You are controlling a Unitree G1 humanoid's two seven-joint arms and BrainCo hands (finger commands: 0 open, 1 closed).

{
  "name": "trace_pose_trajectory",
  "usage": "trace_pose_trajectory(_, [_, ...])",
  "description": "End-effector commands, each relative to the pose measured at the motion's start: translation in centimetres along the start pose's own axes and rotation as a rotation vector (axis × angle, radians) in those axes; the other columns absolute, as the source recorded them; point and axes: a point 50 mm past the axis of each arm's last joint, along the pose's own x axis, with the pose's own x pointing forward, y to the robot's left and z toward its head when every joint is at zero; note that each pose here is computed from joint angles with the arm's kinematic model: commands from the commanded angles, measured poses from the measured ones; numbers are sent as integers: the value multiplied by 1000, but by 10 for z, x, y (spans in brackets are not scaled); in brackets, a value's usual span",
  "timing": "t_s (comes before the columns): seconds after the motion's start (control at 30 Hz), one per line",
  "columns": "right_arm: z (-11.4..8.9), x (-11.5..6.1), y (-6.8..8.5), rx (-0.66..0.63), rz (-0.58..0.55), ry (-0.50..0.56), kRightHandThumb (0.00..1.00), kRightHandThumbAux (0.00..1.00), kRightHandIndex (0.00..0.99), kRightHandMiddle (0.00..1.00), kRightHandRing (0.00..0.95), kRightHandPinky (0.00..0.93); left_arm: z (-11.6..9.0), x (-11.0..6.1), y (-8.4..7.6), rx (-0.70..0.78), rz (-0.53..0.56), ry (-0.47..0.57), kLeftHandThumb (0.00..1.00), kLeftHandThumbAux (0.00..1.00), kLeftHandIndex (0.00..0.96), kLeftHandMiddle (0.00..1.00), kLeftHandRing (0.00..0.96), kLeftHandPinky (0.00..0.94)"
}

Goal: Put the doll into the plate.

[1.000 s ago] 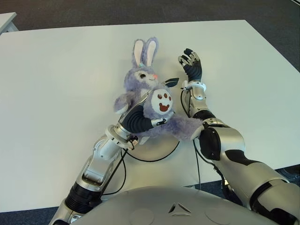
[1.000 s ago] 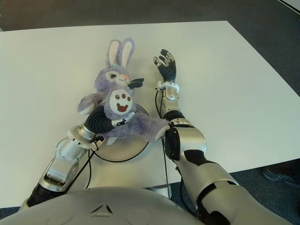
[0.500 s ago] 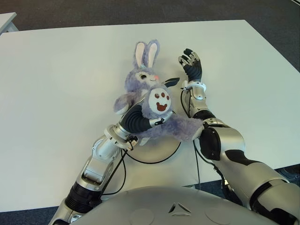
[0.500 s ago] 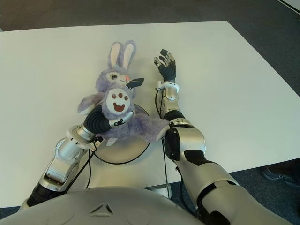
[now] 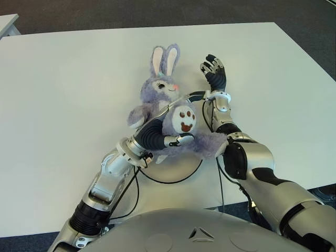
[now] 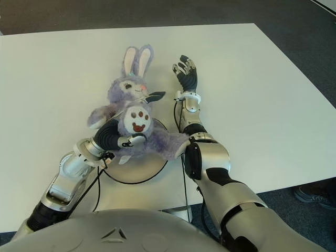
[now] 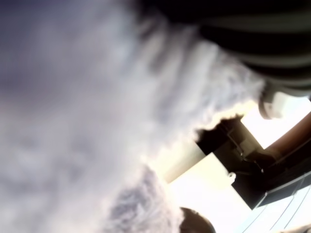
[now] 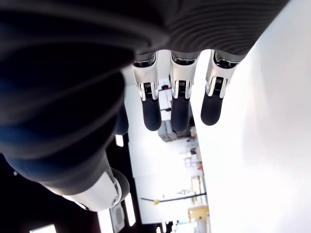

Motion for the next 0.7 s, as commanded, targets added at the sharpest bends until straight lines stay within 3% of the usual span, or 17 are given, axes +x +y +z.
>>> trace_pose_trajectory(0.03, [-10, -5, -1, -1, -5, 40, 497, 811, 185, 171, 152, 179, -5, -3, -1, 34, -60, 41, 213, 255, 0, 0, 0, 0])
trace_pose_trajectory(0.7, [-10, -5, -1, -20, 1, 38, 397, 809, 179, 177, 168, 199, -4, 0, 7, 45, -72, 19, 243, 176, 0, 0, 0, 0])
